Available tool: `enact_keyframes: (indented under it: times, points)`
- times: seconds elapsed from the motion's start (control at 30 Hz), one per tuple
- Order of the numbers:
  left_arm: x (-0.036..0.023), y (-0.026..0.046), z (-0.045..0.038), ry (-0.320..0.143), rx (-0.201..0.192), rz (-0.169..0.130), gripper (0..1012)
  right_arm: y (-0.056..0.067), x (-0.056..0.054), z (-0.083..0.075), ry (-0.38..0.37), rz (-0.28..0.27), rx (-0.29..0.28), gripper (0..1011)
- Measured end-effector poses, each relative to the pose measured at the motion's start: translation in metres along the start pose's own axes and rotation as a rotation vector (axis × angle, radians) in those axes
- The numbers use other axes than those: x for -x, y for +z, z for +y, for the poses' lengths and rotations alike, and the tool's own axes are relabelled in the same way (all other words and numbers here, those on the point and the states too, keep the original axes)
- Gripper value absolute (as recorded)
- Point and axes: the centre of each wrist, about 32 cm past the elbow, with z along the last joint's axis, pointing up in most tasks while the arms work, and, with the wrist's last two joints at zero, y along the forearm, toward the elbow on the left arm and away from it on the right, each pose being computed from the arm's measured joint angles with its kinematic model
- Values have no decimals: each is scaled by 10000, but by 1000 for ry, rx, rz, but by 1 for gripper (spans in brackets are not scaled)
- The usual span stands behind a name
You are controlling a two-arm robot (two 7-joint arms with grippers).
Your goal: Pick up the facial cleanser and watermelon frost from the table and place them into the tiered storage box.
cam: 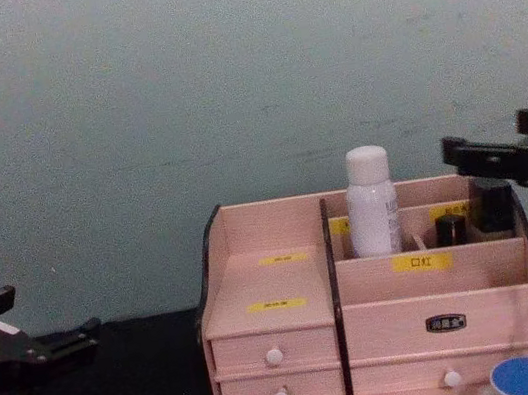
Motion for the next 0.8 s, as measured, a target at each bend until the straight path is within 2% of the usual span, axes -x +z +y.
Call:
enact_keyframes:
  times: [0.4,0.8]
  points:
    - [0,0,0,0,0,0,1001,2,13,-520,6,-18,47,1000]
    - [0,0,0,0,0,0,1001,-13,32,-955,38,-9,114,1000]
